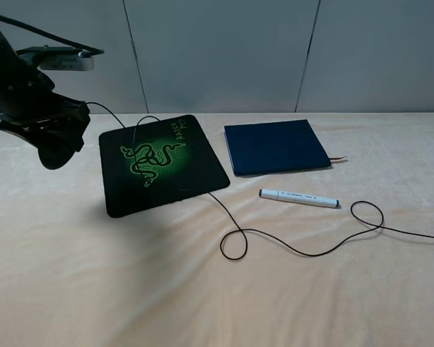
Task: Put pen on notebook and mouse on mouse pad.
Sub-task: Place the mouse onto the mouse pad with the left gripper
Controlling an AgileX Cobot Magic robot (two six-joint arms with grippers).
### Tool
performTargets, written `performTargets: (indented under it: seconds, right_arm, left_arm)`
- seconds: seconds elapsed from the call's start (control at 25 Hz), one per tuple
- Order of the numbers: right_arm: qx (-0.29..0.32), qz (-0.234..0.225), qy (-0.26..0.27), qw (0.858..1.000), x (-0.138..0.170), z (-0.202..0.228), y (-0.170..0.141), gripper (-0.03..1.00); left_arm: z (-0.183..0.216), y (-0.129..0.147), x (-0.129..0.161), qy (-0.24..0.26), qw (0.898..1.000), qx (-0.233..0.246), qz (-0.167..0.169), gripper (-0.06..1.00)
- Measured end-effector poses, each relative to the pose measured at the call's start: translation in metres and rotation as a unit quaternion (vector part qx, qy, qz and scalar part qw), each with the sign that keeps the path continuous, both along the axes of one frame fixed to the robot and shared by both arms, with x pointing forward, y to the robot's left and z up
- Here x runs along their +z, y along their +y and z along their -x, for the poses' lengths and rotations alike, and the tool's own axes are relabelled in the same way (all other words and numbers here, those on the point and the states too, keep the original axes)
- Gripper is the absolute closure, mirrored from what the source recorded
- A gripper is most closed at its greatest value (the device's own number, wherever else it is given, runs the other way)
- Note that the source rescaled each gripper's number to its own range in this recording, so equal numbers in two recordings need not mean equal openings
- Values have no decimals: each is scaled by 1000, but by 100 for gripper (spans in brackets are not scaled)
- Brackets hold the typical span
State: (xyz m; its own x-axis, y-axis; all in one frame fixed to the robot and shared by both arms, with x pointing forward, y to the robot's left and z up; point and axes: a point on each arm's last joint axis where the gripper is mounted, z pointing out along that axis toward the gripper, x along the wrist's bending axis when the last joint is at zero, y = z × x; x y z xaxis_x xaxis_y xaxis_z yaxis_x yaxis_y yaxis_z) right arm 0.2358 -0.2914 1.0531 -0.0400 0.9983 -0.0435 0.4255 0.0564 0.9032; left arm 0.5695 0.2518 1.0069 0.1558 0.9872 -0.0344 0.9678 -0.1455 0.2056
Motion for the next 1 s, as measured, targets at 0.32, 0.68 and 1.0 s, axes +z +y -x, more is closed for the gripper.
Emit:
performTargets:
  seconds: [0.32, 0.68, 1.0]
  right_arm:
    - [0, 0, 0, 1000, 0, 0, 0, -3]
    - [0, 0, 0, 1000, 0, 0, 0, -3]
    - [0, 0, 0, 1000, 0, 0, 0, -3]
  left_arm:
    - [-50, -8, -31, 7, 1000, 0, -1, 94]
    - [-96, -30, -60, -10, 1000, -30, -2, 94]
    - [-109, -43, -89, -20, 998, -53, -3, 94]
